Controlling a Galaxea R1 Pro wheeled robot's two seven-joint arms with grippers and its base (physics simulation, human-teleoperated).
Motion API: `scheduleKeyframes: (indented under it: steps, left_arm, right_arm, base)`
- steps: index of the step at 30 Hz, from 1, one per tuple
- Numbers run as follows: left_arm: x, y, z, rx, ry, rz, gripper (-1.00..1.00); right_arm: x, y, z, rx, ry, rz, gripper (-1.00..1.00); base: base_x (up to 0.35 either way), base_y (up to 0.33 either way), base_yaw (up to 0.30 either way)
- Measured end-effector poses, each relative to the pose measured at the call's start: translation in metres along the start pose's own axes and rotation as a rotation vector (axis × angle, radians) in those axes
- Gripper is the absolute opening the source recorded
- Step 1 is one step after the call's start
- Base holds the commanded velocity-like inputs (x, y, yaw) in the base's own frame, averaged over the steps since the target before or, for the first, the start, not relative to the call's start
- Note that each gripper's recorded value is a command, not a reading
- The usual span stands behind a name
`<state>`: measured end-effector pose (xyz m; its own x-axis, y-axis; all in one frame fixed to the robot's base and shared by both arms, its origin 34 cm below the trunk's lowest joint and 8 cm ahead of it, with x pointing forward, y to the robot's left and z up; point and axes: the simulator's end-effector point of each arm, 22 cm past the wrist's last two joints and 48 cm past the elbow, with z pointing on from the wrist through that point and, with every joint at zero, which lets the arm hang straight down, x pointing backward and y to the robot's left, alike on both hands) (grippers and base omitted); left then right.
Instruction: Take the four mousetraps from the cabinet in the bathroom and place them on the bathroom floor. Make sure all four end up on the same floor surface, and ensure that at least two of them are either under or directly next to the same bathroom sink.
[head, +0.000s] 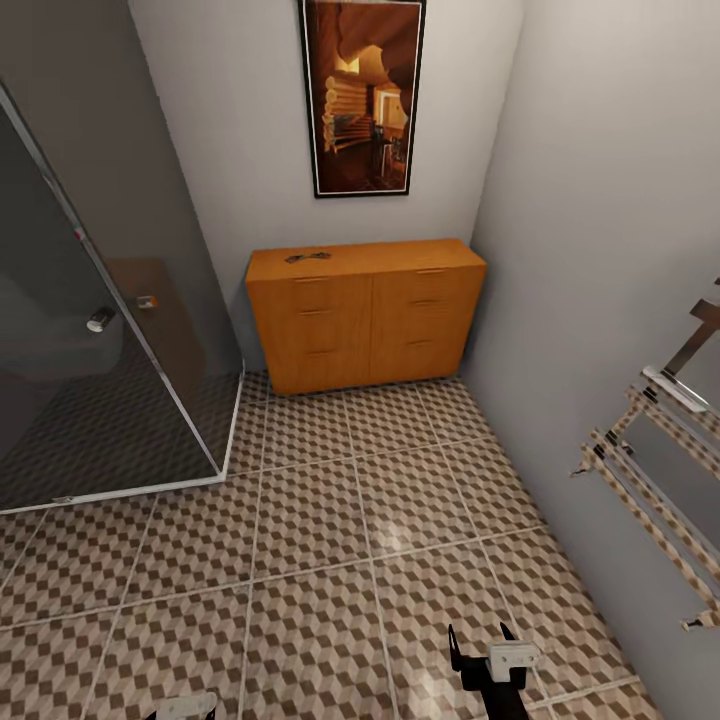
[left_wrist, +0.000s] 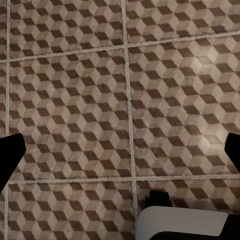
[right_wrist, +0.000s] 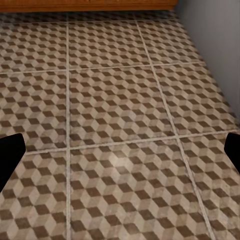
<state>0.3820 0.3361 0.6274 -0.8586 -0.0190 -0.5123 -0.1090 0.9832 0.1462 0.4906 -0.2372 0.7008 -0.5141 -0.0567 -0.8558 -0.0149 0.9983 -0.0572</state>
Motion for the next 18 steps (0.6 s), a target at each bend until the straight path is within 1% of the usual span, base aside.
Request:
scheduleKeyframes:
  steps: [18]
  left_arm:
    - [-0.012, 0.000, -0.001, 0.001, -0.025, -0.004, 1.00]
  right_arm:
    - [-0.012, -0.001, 0.001, 0.001, -0.025, 0.000, 1.00]
  base:
    - [0.000, 0.000, 0.000]
